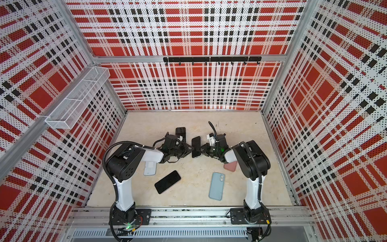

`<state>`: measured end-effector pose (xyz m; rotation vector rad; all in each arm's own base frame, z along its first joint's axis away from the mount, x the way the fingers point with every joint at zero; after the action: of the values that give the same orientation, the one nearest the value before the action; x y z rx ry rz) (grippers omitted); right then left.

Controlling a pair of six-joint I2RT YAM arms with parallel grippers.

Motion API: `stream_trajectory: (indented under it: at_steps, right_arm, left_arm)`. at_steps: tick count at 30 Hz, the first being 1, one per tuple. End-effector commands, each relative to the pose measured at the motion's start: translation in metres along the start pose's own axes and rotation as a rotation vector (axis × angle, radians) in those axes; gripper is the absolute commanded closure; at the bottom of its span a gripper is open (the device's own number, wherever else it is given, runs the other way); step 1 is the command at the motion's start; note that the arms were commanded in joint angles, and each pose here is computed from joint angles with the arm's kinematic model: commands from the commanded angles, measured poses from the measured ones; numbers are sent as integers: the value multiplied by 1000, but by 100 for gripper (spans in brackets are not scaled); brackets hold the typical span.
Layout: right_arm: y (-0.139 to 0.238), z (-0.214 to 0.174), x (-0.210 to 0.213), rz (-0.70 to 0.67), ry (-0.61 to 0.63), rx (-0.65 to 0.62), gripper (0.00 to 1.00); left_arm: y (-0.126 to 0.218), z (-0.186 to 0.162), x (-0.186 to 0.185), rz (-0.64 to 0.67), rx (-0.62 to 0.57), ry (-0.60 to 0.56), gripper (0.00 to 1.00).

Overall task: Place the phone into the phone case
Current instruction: 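Lift the cased blue phone upright off the table with both grippers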

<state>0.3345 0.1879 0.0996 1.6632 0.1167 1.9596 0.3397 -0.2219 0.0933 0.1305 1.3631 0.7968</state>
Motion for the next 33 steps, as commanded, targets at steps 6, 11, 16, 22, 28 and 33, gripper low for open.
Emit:
stream_trajectory:
  at_steps: [6, 11, 16, 22, 28, 33]
  right_arm:
    - [50, 12, 78, 135, 325, -68, 100]
    - [81, 9, 108, 171, 443, -61, 100]
    - [116, 8, 139, 273, 499, -109, 100]
    - [141, 9, 169, 460, 459, -162, 100]
    - [145, 9, 180, 609, 397, -145, 100]
    - [141, 8, 173, 615, 376, -129, 100]
  left_arm:
    - [73, 31, -64, -144, -207, -195, 11]
    - [118, 37, -102, -179, -259, -373, 1]
    - [140, 36, -123, -322, -174, -437, 1]
    - [144, 14, -151, -525, -52, -523, 2]
    - [147, -3, -174, -681, -51, -559, 12]
    - [140, -6, -187, -780, -39, -564, 28]
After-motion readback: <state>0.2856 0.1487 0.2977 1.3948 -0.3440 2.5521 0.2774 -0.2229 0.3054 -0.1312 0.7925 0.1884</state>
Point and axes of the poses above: each gripper's point midway between its finger pads, its own y axis back along the fingers, its own x axis along the line the jaws close on, z = x × y, the point moved 10 cm from there along y, back along the fingers, and after that the axes turned 5 degrees about -y, right-handed, at the moved point
